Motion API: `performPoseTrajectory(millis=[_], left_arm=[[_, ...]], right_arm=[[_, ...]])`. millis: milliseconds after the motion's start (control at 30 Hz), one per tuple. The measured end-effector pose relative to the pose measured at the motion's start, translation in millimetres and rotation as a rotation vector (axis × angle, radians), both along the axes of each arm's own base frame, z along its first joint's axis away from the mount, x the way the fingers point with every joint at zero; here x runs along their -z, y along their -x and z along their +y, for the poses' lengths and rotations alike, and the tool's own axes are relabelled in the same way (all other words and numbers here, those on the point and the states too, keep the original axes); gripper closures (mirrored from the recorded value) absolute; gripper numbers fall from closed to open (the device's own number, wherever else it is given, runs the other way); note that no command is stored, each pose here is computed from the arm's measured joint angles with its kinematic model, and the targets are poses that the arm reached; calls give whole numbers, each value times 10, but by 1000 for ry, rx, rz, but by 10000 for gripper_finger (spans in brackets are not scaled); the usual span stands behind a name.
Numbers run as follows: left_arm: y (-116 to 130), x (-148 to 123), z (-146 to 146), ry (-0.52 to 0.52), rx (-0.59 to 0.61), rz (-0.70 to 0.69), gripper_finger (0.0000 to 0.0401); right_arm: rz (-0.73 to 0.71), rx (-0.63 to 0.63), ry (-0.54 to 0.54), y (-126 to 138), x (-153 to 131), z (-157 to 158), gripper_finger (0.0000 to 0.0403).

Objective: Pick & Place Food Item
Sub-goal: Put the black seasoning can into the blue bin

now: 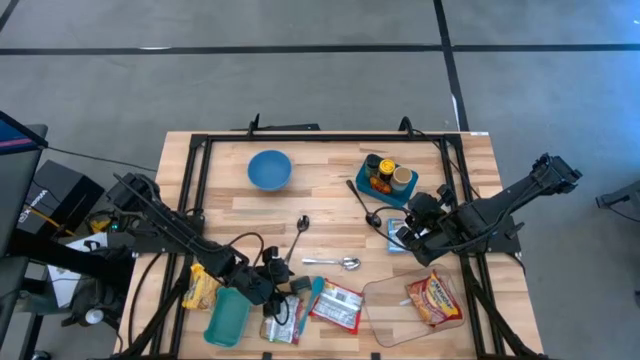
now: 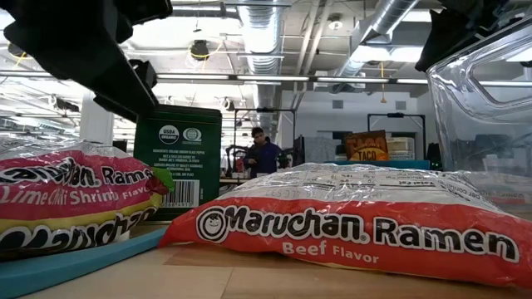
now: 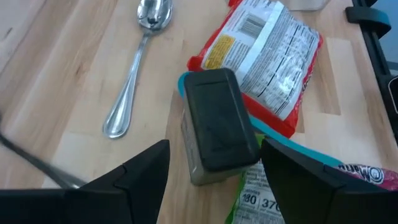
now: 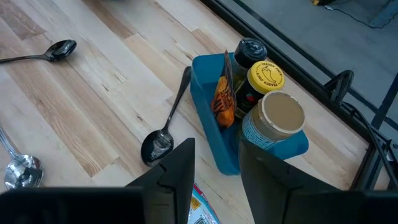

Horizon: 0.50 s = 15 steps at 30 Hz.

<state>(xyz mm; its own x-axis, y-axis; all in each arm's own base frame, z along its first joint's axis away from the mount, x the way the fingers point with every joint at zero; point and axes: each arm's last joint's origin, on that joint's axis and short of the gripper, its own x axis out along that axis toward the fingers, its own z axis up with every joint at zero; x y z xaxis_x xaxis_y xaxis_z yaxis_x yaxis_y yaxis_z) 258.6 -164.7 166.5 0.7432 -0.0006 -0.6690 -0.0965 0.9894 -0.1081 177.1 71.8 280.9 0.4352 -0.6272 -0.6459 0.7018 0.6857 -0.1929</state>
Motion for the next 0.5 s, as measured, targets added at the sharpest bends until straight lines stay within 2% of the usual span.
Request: performPoseTrajectory(millis=[333,500], left_arm=[[-13,-10,-8,-9,14,-18,155],[-42,87,-10,-28,8,4,155]], right_arm=[[0,0,0,0,0,1,285],[0,0,0,0,0,1,285]])
